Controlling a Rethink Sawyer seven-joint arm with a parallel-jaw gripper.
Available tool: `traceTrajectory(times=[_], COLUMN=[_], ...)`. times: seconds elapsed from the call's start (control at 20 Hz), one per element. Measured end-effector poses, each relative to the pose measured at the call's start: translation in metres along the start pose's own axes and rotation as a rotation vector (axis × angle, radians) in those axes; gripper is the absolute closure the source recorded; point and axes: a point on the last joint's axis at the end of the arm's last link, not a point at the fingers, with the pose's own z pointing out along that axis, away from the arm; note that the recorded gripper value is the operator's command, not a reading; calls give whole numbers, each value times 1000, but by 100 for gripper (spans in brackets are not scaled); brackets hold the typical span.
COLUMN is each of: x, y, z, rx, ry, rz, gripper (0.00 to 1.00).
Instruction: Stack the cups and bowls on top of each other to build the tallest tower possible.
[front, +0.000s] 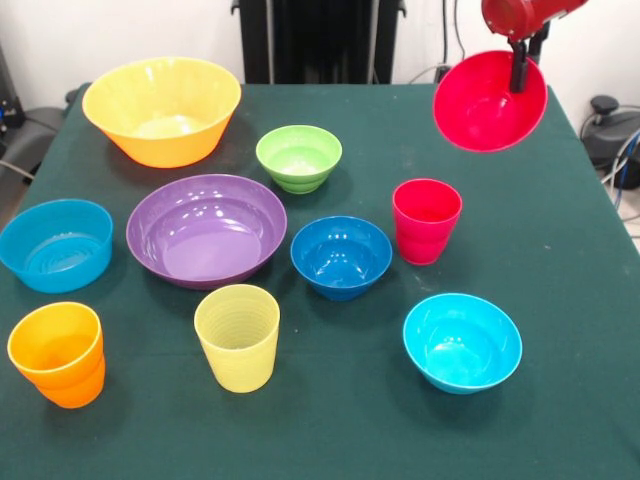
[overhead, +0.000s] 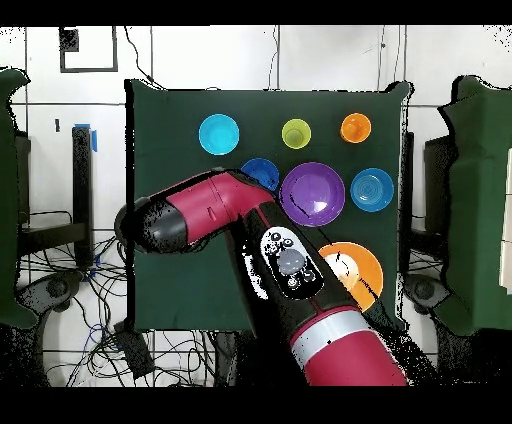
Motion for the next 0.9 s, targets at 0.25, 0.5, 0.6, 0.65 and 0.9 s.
traceTrajectory(times=[0.25,0.5,0.6,0.65,0.9], x=[1,3,3,3,3], y=[1,2,2,2,4], z=[1,2,2,2,6], rx=[-2,-3,-6,-8,-21], ry=[3,6,7,7,12], rz=[-1,-1,1,2,8], gripper=[100,100,100,100,100])
